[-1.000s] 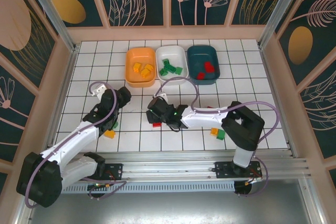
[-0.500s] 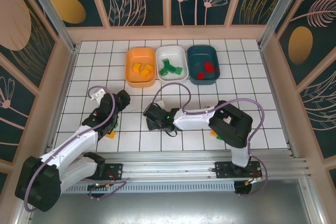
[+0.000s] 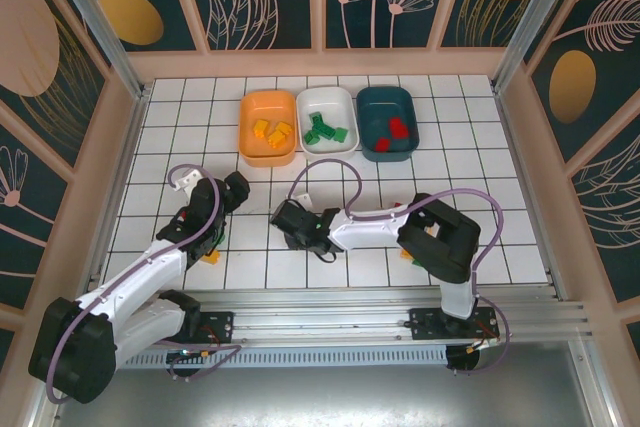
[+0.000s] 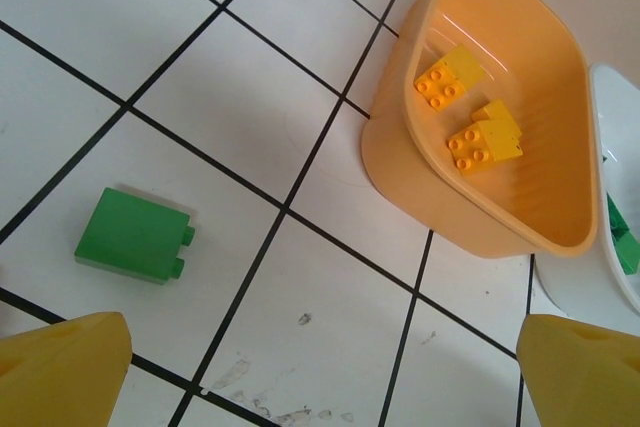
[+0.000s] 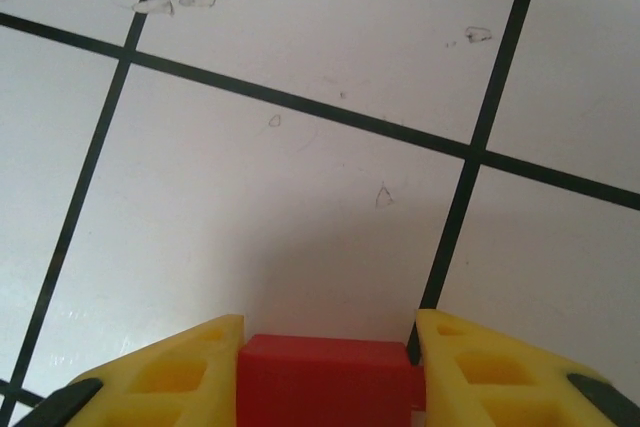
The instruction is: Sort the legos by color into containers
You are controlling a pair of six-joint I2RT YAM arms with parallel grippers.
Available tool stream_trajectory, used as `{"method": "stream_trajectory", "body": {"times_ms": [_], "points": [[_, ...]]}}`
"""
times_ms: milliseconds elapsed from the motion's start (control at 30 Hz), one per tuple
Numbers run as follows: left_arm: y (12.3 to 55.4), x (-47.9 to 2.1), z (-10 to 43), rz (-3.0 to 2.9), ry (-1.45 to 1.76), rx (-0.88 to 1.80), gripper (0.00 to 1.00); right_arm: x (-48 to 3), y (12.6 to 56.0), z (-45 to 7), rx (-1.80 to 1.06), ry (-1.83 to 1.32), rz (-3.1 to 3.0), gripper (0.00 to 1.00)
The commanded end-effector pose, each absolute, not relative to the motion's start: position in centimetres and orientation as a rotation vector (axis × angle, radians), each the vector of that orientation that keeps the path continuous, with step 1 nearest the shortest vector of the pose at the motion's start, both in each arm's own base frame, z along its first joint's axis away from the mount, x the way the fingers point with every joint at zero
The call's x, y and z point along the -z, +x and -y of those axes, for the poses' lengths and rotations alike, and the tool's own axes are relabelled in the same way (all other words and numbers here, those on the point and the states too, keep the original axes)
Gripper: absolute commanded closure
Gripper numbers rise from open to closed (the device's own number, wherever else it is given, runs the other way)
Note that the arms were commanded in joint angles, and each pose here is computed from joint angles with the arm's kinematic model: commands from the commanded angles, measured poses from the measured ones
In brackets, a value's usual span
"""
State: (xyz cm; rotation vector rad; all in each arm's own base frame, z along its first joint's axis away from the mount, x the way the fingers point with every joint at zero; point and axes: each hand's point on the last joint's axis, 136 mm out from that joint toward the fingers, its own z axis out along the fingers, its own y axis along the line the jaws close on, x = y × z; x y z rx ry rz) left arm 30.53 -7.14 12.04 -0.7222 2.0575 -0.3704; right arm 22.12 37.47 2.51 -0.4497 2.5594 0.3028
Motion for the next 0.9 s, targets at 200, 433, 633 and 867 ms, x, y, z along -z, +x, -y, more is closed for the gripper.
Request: {"method": "stream_trajectory", "body": {"times_ms": [200, 433, 633, 867], "points": [[31.5, -12.2, 9.5, -2.07, -0.668, 0.51, 0.01, -9.9, 28.3, -33.6, -0.208, -0.331, -2.352, 0.67], [31.8, -12.5, 18.5, -2.134, -0.362, 0.987, 0.04, -13.9, 39.1, -23.7, -0.132, -0.046, -2.267, 0.67], [30.7, -14.0, 25.2, -2.154, -0.109, 1.084, 0.05, -13.3, 47.5, -15.4, -0.108, 0.139, -2.286, 0.67], [30.7, -14.3, 24.9, -2.173, -0.089, 1.036, 0.03, -11.3, 55.0, -11.5, -0.016, 0.119, -2.363, 0.62]]}}
